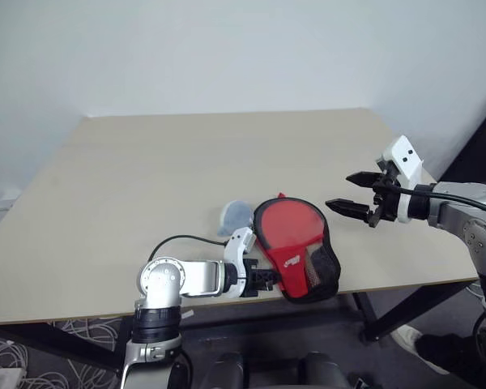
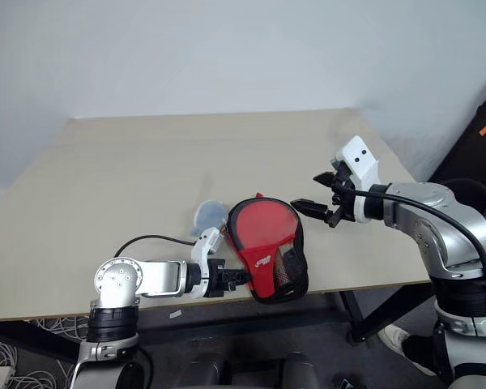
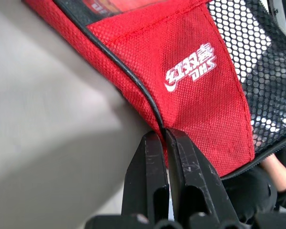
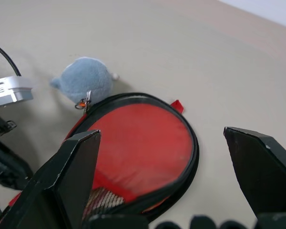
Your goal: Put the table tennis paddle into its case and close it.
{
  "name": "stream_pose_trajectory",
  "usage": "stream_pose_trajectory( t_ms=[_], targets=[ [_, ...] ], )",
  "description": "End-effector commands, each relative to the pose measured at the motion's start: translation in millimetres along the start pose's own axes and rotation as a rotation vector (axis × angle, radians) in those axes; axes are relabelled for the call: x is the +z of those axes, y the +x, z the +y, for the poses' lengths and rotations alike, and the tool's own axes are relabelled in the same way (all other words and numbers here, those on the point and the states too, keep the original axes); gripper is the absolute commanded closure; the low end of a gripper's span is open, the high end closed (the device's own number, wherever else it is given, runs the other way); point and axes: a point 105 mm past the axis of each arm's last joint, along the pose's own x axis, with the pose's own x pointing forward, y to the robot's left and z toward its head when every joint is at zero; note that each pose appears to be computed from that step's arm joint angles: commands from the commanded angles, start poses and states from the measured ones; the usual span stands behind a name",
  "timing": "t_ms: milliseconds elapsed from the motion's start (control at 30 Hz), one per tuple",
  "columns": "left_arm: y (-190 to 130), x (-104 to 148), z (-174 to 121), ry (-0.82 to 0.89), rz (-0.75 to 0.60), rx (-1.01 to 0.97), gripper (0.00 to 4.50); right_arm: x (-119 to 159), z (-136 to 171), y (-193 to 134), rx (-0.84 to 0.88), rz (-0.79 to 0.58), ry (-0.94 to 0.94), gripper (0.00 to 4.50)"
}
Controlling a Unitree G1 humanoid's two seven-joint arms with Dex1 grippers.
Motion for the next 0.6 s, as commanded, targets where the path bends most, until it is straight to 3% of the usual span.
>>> stream_pose_trajectory(
  t_ms=[33, 600],
  targets=[
    [1.6, -7.0, -19.7, 0.045, 0.038, -0.059, 4.48, 17.0, 3.0, -1.5, 0.0, -0.043, -0.052, 0.0],
    [0.5, -21.7, -37.0, 0.12, 0.13, -0.071, 4.48, 16.8, 4.0, -1.9, -0.002, -0.041, -0.052, 0.0]
  ],
)
